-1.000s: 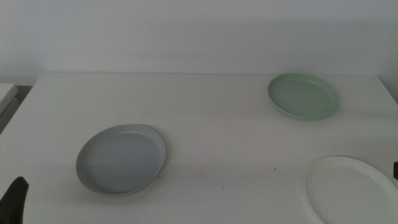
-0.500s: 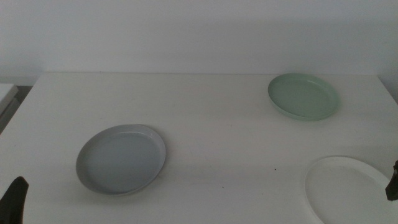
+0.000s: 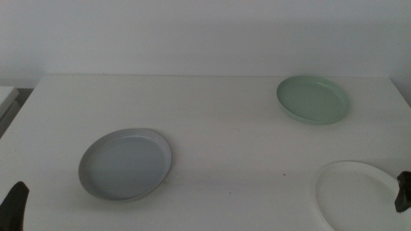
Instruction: Stack the three bowls on top of each other.
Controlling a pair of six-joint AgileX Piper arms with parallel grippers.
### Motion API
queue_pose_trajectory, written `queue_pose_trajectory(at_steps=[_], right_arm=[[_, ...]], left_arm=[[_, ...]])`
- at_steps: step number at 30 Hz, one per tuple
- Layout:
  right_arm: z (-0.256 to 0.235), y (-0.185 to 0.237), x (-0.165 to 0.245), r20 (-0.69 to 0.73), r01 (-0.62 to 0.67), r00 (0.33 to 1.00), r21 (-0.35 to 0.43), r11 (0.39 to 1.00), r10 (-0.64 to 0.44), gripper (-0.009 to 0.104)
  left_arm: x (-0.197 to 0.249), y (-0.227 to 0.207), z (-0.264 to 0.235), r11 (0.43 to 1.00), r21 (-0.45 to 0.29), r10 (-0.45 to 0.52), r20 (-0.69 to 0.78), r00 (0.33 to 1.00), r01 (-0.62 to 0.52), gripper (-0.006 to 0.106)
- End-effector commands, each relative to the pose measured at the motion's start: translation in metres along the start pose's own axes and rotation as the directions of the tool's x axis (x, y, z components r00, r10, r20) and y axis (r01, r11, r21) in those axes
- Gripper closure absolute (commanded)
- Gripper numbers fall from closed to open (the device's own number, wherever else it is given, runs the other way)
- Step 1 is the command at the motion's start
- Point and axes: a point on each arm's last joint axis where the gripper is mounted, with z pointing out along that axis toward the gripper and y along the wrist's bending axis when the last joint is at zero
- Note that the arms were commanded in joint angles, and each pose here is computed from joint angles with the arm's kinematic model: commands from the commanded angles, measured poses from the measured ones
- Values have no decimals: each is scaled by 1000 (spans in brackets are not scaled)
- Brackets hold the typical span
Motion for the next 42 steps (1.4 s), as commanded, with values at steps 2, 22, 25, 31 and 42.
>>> queue_pose_trajectory(at_steps=[2, 22, 25, 31, 42], right_arm=[[0, -5, -8, 66, -99, 993, 28, 995, 97, 14], [61, -18, -48, -66, -116, 991, 54, 992, 119, 56], [67, -19, -47, -90, -111, 989, 60, 992, 116, 81], [46, -13, -49, -102, -84, 991, 68, 994, 91, 97], [-20, 129, -104, 75, 206, 977, -93, 974, -200, 97]], left_arm=[[-1, 0, 0, 1000, 6, 3, 12, 1000, -3, 7], [-1, 0, 0, 1000, 6, 3, 12, 1000, -3, 7], [-1, 0, 0, 1000, 6, 3, 12, 1000, -3, 7], [-1, 0, 0, 1000, 6, 3, 12, 1000, -3, 7], [-1, 0, 0, 1000, 6, 3, 12, 1000, -3, 7]])
